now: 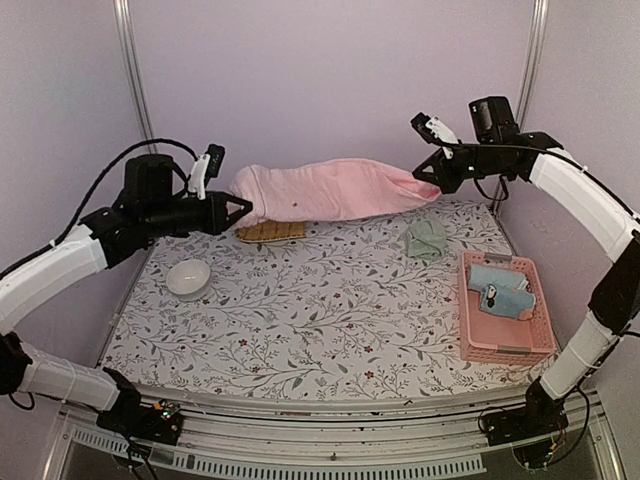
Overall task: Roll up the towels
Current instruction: Adjust the towel at the center of the board, then pick up the towel from the center of the board.
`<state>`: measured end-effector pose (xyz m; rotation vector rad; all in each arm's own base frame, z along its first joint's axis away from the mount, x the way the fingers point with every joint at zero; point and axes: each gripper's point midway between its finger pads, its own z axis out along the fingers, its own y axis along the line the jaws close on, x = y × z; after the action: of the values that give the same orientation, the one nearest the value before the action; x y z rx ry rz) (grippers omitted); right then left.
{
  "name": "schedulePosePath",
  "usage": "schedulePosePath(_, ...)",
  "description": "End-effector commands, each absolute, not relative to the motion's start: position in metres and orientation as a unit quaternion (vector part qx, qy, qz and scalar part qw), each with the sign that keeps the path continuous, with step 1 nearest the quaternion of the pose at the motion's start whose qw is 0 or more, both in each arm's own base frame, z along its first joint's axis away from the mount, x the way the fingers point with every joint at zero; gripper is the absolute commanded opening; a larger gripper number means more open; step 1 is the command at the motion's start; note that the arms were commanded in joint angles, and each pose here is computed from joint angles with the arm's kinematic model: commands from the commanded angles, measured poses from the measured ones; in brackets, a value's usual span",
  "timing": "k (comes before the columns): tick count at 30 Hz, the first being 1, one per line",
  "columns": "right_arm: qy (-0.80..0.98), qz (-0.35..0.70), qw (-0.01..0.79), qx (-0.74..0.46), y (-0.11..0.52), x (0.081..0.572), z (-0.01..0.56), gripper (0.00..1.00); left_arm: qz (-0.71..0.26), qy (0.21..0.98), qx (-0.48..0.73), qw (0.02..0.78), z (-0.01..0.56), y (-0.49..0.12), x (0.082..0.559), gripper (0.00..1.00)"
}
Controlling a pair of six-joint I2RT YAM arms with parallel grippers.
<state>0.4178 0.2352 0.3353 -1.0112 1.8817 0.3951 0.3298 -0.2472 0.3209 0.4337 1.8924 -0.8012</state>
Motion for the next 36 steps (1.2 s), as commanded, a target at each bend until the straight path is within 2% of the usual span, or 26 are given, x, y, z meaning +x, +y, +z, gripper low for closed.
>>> schedulePosePath(1, 0.808, 0.189, 0.371, -0.418, 0.233, 0.392, 0.224, 0.02, -0.350, 0.844, 0.215, 0.346, 0.204, -0.262, 0.266, 0.00)
schedulePosePath(4, 0.832, 0.195, 0.322, -0.406, 0.224, 0.378, 0.167, 0.02, -0.368, 0.858, 0.232, 0.273, 0.162, -0.270, 0.234, 0.00)
schedulePosePath(7, 0.841, 0.204, 0.306, -0.398, 0.225, 0.378, 0.152, 0.02, -0.350, 0.869, 0.241, 0.253, 0.147, -0.265, 0.227, 0.14)
schedulePosePath(11, 0.845, 0.196, 0.309, -0.389, 0.224, 0.387, 0.156, 0.02, -0.316, 0.875, 0.239, 0.278, 0.156, -0.253, 0.235, 0.38)
schedulePosePath(13, 0.849, 0.190, 0.310, -0.383, 0.224, 0.392, 0.156, 0.02, -0.282, 0.894, 0.183, 0.298, 0.155, -0.232, 0.254, 0.49)
schedulePosePath(15, 0.853, 0.187, 0.308, -0.378, 0.224, 0.398, 0.153, 0.02, -0.253, 0.912, 0.110, 0.303, 0.147, -0.206, 0.273, 0.54)
schedulePosePath(20, 0.857, 0.199, 0.289, -0.379, 0.228, 0.399, 0.141, 0.02, -0.205, 0.947, 0.050, 0.243, 0.114, -0.182, 0.284, 0.47)
schedulePosePath(25, 0.854, 0.206, 0.288, -0.382, 0.230, 0.397, 0.144, 0.02, -0.154, 0.973, 0.020, 0.169, 0.088, -0.161, 0.265, 0.31)
schedulePosePath(29, 0.852, 0.213, 0.285, -0.384, 0.232, 0.395, 0.144, 0.02, -0.114, 0.983, -0.010, 0.144, 0.077, -0.144, 0.254, 0.36)
schedulePosePath(36, 0.853, 0.219, 0.277, -0.385, 0.235, 0.396, 0.140, 0.02, -0.099, 0.991, 0.000, 0.094, 0.045, -0.147, 0.238, 0.40)
